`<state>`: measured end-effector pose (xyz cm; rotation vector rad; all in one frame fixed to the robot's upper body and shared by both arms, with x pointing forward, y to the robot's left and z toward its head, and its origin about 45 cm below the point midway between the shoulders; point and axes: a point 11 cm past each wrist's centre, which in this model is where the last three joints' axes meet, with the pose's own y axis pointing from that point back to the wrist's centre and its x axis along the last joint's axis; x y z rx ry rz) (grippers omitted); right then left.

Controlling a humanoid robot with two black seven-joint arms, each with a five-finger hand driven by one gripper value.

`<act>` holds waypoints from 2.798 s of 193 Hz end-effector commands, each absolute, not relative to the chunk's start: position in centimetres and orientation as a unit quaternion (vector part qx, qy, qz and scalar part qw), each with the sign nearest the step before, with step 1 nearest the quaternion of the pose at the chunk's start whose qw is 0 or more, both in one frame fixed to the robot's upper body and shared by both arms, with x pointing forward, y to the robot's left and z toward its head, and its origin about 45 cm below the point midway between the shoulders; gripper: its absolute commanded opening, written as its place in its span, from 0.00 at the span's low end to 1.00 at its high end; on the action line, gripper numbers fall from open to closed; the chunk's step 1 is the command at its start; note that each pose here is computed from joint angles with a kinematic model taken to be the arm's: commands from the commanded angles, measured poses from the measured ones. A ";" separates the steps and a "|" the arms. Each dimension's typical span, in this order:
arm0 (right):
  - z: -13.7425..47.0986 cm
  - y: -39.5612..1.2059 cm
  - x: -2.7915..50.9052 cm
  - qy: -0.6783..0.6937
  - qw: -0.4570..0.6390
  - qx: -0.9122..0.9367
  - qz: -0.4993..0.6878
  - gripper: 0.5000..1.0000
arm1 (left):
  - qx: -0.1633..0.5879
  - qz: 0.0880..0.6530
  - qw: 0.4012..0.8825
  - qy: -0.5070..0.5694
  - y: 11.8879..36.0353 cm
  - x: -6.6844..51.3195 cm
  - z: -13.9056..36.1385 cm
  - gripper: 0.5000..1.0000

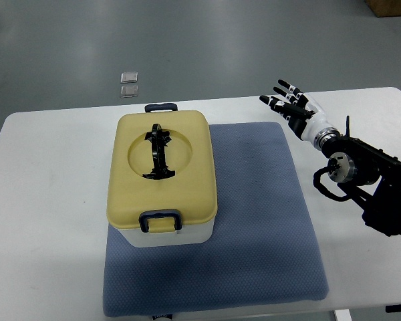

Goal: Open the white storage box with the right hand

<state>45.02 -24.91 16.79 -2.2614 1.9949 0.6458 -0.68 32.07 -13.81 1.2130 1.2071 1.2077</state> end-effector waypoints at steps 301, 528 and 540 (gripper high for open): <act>18.0 -25.1 45.4 0.626 0.002 -0.764 0.156 0.83 | 0.502 0.500 0.499 0.499 32.1 -0.7 -13.8 1.00; 40.2 -4.2 41.1 0.009 -0.161 -0.858 -0.488 0.80 | 0.502 0.500 0.499 0.499 32.1 -0.7 -13.8 1.00; 40.8 -2.4 40.3 -0.020 -0.165 -0.843 -0.511 0.79 | 0.502 0.500 0.499 0.499 32.1 -0.7 -13.8 1.00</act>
